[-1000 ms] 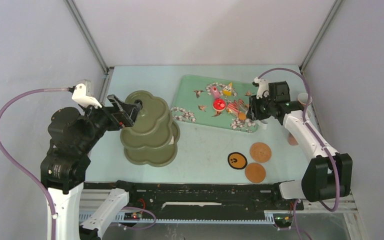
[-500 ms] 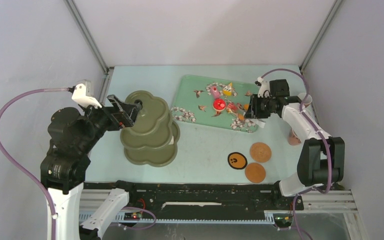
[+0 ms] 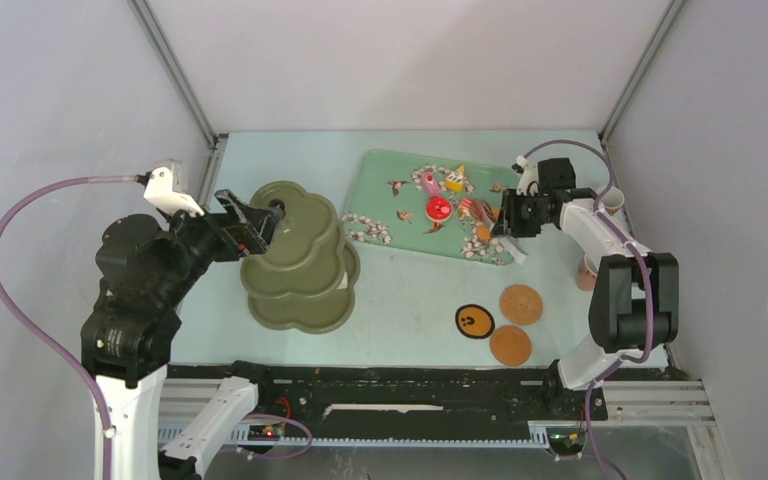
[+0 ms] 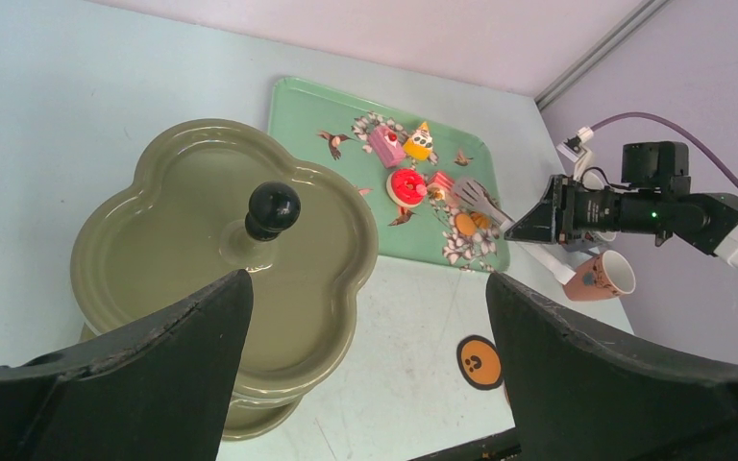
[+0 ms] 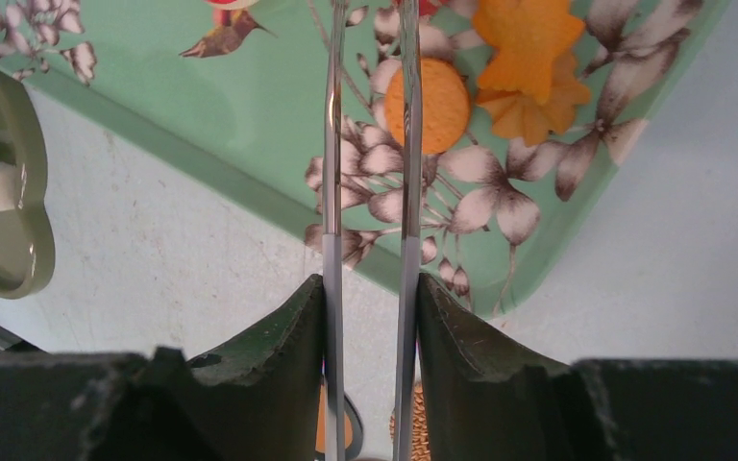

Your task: Serve the afternoon tea

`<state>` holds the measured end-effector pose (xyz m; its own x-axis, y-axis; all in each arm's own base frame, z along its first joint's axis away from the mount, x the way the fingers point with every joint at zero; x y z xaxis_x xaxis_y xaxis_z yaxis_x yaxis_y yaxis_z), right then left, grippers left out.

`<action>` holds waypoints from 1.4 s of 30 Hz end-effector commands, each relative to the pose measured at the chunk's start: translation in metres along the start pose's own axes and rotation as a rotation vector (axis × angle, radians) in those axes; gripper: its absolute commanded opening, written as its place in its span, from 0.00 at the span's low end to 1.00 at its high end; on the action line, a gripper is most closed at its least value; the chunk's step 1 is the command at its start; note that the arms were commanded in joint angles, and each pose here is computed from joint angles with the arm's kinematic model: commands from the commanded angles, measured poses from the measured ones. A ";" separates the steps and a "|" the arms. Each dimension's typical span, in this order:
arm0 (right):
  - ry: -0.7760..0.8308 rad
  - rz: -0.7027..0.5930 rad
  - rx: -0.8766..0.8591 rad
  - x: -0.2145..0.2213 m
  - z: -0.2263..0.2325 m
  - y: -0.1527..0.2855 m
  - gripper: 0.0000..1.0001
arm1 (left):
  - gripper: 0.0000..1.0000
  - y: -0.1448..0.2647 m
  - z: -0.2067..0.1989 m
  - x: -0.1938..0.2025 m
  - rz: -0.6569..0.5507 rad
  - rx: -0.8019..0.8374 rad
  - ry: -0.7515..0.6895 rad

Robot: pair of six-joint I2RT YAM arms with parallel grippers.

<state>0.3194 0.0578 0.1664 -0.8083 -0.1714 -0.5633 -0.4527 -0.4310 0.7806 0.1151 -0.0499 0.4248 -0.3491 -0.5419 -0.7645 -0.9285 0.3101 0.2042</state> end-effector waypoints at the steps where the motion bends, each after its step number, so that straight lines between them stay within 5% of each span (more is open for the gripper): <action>1: -0.053 -0.056 0.039 -0.018 -0.018 0.003 0.32 | 0.98 -0.003 -0.004 -0.005 -0.017 0.020 -0.022; 15: 0.024 -0.197 0.010 -0.051 -0.005 0.039 0.35 | 0.98 -0.006 -0.004 -0.005 -0.009 0.019 -0.015; 42: 0.133 -0.090 0.022 -0.043 -0.038 0.021 0.45 | 0.98 0.000 -0.002 -0.003 -0.017 0.016 -0.023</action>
<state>0.3489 0.0239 0.1844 -0.7550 -0.2268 -0.6152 -0.4964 -0.4152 0.7623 0.1167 -0.0502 0.4243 -0.3531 -0.5411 -0.7632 -0.9274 0.3099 0.2093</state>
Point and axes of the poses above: each gripper's point midway between its finger pads, its own y axis back along the fingers, its own z axis along the line the jaws close on, x = y × z, the point moved 9 cm from there along y, back along the fingers, and after that the axes turned 13 degrees about y, right-handed, at the moved point
